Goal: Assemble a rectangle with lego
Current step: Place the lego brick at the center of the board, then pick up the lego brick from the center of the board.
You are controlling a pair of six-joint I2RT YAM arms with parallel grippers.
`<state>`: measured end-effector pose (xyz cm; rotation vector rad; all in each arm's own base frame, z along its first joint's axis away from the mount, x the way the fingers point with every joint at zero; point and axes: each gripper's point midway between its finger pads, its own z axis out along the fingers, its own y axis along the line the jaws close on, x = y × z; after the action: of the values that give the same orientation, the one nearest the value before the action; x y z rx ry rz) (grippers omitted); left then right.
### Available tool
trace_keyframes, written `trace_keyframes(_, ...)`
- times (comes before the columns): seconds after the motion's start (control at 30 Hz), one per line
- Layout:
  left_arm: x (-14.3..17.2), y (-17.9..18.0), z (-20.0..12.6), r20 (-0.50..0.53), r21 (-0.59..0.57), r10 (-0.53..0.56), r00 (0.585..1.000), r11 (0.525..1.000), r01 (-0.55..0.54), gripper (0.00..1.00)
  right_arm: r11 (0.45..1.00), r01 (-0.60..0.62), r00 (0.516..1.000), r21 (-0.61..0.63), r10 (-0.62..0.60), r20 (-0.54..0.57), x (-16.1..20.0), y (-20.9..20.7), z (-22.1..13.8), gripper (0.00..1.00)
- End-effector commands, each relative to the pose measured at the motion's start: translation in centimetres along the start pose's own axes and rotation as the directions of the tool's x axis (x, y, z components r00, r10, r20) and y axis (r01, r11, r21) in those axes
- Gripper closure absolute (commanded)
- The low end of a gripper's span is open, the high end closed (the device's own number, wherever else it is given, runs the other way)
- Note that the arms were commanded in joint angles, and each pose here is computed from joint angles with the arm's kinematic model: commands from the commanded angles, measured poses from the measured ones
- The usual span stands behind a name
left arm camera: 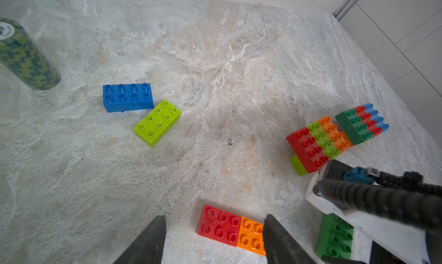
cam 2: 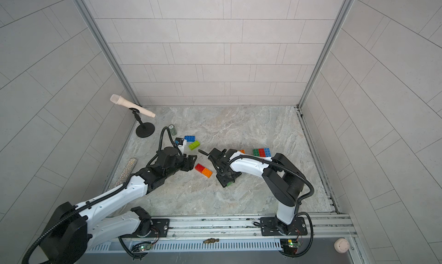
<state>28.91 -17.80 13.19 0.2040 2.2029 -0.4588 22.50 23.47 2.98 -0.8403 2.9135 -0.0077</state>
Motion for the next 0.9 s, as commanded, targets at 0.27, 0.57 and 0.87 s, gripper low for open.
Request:
trace_keyframes(0.27,-1.2,-0.5,-0.5,0.051,0.016,0.004,0.999,1.0,-0.004,0.31,1.0,-0.013,1.0,0.022,0.013,-0.004,0.2,-0.4,-0.4,0.26)
trace_keyframes(0.57,-1.3,-0.6,-0.6,0.051,0.02,0.005,0.999,1.0,-0.006,0.31,0.998,0.03,0.999,0.052,-0.028,-0.03,0.4,-0.8,0.4,0.28)
trace_keyframes(0.87,-1.4,-0.3,-1.0,0.062,0.005,0.008,0.998,1.0,-0.008,0.32,0.999,0.037,0.999,0.032,-0.036,-0.01,-0.3,-0.4,-0.5,0.38)
